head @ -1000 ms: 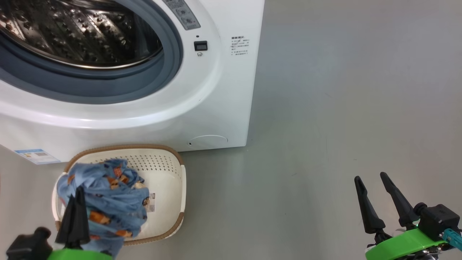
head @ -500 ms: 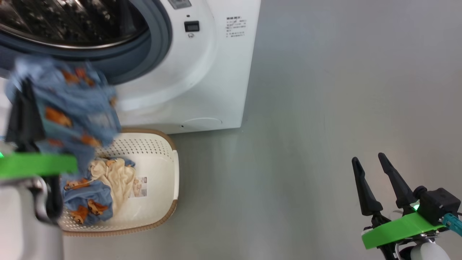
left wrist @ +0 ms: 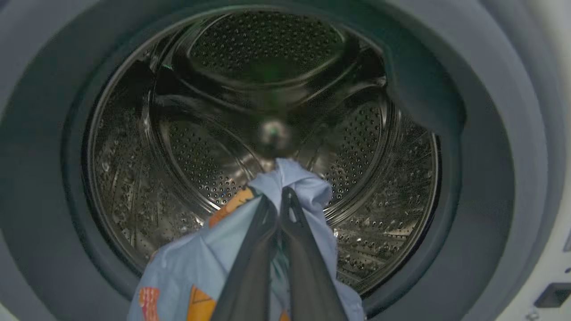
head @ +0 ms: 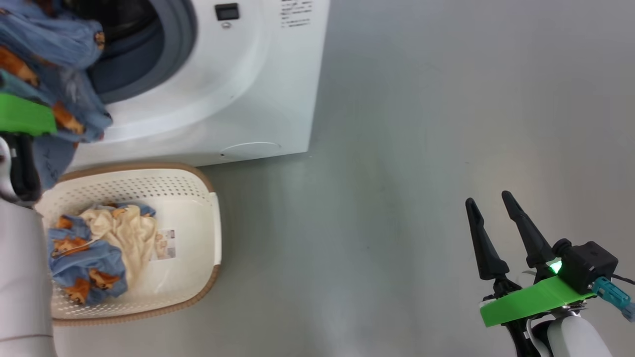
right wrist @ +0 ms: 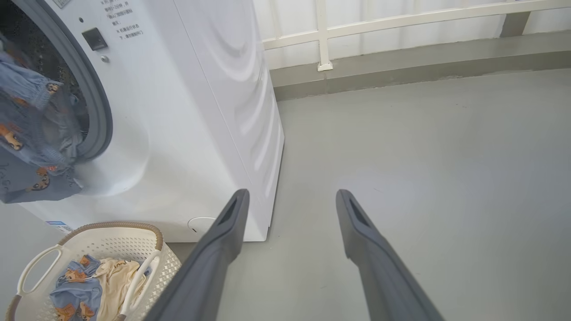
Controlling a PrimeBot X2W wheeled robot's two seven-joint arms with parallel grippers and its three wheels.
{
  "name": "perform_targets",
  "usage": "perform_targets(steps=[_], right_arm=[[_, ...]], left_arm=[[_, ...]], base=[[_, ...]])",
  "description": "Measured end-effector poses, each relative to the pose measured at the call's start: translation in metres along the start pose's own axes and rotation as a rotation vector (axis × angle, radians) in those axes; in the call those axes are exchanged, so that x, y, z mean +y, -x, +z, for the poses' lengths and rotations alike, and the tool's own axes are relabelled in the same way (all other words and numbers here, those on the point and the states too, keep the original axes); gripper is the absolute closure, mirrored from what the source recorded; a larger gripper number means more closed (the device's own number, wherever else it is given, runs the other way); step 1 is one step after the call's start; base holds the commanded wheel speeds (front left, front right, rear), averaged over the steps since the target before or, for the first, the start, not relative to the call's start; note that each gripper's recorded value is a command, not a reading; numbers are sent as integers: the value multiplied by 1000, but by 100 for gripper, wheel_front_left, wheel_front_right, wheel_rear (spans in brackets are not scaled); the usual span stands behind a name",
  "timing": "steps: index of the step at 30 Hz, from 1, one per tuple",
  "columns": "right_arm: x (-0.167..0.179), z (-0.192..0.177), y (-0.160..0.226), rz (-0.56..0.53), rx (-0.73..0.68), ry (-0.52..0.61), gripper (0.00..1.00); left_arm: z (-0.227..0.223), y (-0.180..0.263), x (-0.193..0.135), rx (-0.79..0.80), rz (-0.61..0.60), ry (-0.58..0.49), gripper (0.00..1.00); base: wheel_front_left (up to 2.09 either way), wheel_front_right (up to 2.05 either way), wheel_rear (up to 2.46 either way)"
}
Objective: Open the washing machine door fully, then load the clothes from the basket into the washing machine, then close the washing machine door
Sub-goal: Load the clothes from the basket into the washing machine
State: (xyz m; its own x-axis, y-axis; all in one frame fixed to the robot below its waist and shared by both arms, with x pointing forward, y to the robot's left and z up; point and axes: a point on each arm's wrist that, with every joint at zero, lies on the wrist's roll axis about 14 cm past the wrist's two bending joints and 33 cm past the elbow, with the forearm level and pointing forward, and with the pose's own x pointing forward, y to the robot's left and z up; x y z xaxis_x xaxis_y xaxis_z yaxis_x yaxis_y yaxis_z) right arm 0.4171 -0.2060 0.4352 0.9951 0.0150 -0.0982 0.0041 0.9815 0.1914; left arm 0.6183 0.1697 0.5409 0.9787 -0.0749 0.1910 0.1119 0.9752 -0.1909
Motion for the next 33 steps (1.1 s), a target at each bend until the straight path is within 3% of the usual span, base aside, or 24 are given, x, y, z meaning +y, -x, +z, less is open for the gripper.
perform_targets(steps=[5, 18, 26, 33], right_arm=[[-1, 0, 0, -7, 2, 1, 0], [-12, -10, 6, -51, 34, 2, 0], [-17, -19, 3, -67, 61, 9, 0], [-14, -26, -6, -57, 70, 6, 0]], left_arm=[[-48, -5, 3, 145, 14, 1, 100], [-101, -31, 1, 306, -5, -53, 100], [-43, -83, -10, 75, -27, -81, 100], [4, -99, -16, -123, -40, -88, 100]], base=[[0, 0, 0], [0, 0, 0], [0, 0, 0], [0, 0, 0]])
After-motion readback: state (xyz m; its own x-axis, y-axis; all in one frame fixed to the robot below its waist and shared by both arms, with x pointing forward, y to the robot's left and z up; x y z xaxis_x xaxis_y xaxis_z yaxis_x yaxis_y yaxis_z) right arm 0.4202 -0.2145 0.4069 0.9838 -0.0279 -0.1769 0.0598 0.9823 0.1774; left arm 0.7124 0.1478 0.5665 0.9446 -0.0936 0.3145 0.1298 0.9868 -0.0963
